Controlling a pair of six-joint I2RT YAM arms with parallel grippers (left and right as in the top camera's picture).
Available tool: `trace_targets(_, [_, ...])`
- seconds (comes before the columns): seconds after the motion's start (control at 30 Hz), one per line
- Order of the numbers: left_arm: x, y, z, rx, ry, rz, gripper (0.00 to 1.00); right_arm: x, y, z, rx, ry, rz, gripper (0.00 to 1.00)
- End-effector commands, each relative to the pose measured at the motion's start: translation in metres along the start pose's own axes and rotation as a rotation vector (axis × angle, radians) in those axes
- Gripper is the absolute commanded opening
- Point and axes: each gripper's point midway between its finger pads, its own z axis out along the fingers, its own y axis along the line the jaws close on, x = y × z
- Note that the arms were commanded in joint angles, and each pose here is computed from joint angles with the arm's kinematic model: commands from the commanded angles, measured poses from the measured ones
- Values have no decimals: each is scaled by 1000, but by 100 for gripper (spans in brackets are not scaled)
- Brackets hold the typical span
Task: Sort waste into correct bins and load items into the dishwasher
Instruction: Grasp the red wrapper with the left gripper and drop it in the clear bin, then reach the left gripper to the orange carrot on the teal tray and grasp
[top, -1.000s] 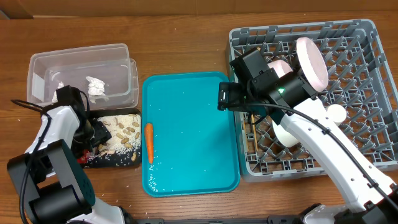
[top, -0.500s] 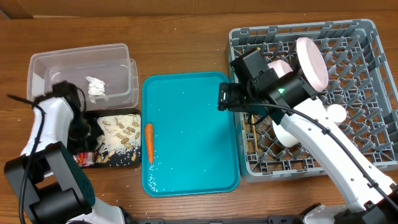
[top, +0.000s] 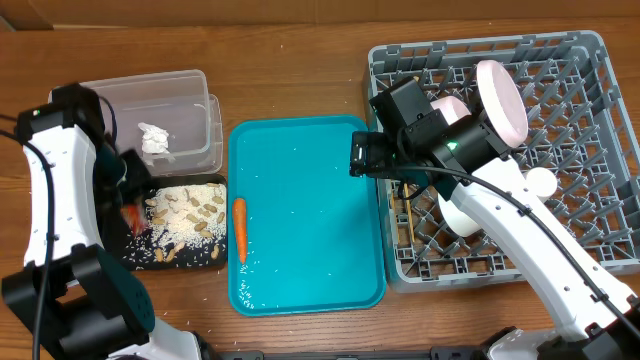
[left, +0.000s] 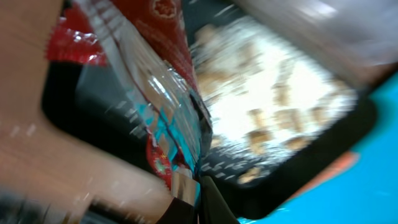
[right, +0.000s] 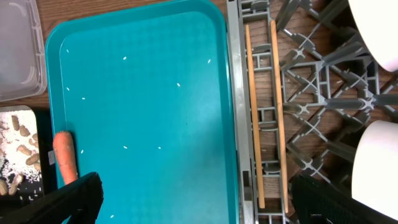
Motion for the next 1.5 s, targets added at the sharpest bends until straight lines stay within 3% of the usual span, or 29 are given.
trace_targets(0.0, [-17, -45, -60, 246, -192, 112, 4, -3, 3, -4, -13, -14, -14, 100])
trace_targets(0.1, [-43, -67, -90, 333, -368, 182, 4, -4, 4, -4, -16, -19, -13, 100])
trace_targets(0.2, [-72, -60, -95, 223, -499, 176, 4, -4, 4, -4, -17, -19, -13, 100])
trace_targets(0.37, [-100, -72, -76, 185, -543, 186, 4, -1, 2, -3, -9, -9, -14, 100])
trace_targets(0.43, [-94, -81, -68, 214, -502, 207, 17, 1, 1, -3, -4, -1, -15, 100])
trace_targets(0.5, [-83, -88, -67, 237, -467, 227, 46, 3, 0, -3, 2, 7, -15, 100])
trace_targets(0.53, [-76, -92, -70, 255, -452, 240, 56, 3, -1, -3, 3, 9, -16, 100])
trace_targets(0.6, [-57, -103, -81, 291, -428, 324, 70, 3, -1, -3, 2, 8, -15, 100])
trace_targets(0.67, [-36, -111, -95, 314, -410, 391, 77, 2, 0, -3, 0, 3, -15, 100])
trace_targets(0.8, [14, -137, -111, 340, -368, 526, 76, -2, 2, -3, -10, -10, -14, 100])
trace_targets(0.97, [73, -168, -79, 301, -203, 594, 65, -3, 3, -4, -14, -15, -14, 100])
trace_targets(1.27, [112, -154, 37, 113, -2, 429, 63, 4, -1, -3, 5, 13, -15, 100])
trace_targets(1.47, [124, -141, 88, 65, 55, 412, 56, 4, -1, -3, 5, 12, -15, 100])
